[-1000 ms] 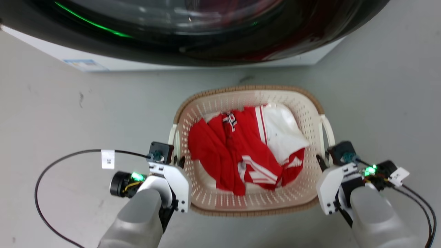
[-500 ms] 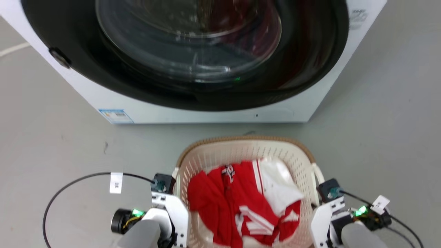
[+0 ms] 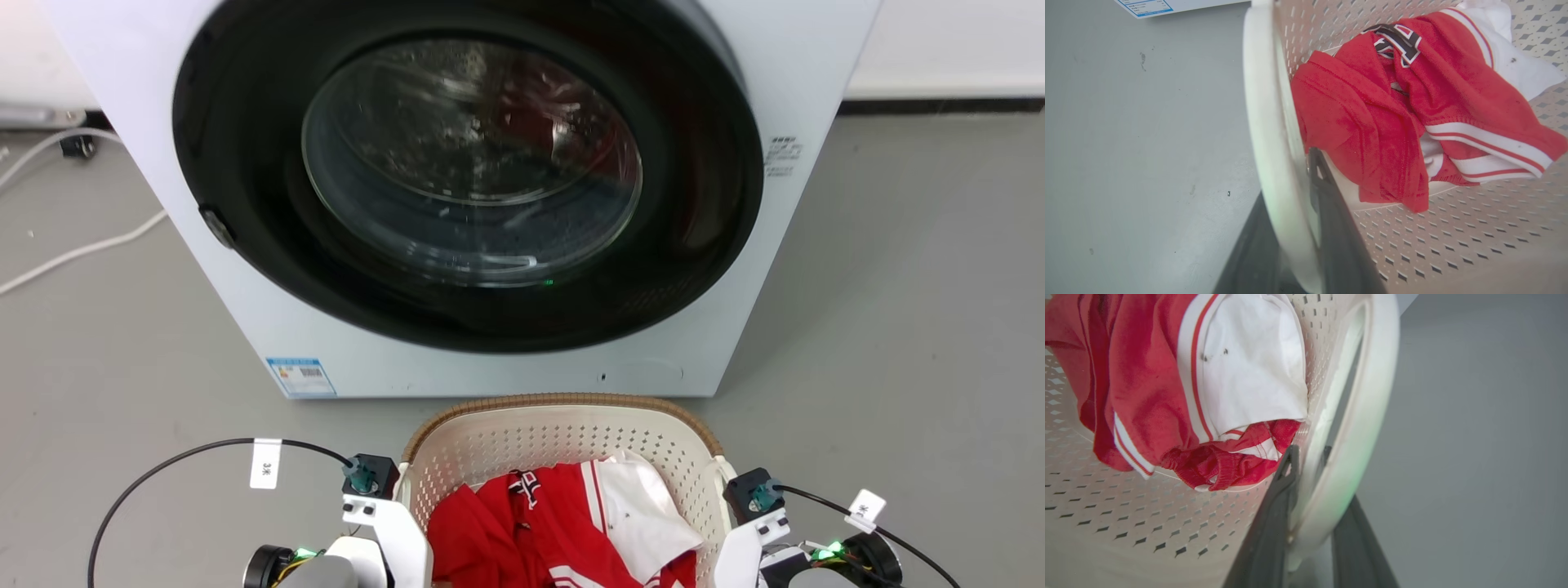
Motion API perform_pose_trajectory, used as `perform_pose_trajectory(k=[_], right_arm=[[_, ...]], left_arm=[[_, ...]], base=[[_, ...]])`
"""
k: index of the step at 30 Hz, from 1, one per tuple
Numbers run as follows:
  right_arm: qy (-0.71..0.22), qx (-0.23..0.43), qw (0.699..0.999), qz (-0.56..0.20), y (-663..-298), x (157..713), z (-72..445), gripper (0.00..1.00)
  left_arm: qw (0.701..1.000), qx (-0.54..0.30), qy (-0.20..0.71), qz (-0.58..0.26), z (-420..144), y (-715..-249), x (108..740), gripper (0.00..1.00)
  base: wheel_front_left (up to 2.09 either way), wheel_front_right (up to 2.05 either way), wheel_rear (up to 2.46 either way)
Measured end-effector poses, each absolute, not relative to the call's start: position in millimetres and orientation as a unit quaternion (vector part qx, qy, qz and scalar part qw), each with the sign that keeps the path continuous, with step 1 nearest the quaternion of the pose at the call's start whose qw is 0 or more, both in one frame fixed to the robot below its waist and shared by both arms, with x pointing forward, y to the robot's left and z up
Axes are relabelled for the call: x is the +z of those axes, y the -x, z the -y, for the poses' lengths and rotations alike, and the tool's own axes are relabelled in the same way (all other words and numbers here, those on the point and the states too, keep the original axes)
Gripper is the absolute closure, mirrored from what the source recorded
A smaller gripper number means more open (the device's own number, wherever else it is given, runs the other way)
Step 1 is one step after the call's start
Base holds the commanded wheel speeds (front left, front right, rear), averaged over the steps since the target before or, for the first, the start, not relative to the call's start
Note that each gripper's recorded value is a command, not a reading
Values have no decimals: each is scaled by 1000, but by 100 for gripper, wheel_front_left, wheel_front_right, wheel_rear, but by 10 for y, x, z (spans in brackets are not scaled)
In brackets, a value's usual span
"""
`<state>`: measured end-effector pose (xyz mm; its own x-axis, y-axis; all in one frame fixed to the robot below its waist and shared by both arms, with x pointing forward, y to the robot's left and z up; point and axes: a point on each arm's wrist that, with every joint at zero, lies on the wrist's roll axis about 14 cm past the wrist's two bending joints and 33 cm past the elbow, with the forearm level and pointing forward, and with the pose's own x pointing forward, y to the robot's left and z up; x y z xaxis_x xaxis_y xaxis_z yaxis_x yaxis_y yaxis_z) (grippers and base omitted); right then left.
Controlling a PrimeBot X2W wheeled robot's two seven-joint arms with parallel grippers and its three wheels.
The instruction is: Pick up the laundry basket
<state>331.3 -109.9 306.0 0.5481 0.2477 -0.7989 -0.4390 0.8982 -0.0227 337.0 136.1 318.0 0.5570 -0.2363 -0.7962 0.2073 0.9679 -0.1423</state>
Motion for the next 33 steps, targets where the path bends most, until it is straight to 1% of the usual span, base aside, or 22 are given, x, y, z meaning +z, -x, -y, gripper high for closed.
perform_pose_trajectory(k=[5,15,21,33], right_arm=[[106,198,876,-428,-3309,3173,1050,100],[96,198,869,-444,-3313,3252,999,100],[95,199,865,-450,-3266,3274,987,100],[101,202,870,-438,-3249,3332,987,100]], left_arm=[[883,-127,13,-452,-1413,-3382,3301,100],[880,-137,-5,-456,-1472,-3491,3452,100],[876,-139,-8,-461,-1477,-3465,3473,100],[875,-138,0,-464,-1477,-3362,3466,100]], base=[[0,0,0],[0,0,0],[0,0,0],[0,0,0]])
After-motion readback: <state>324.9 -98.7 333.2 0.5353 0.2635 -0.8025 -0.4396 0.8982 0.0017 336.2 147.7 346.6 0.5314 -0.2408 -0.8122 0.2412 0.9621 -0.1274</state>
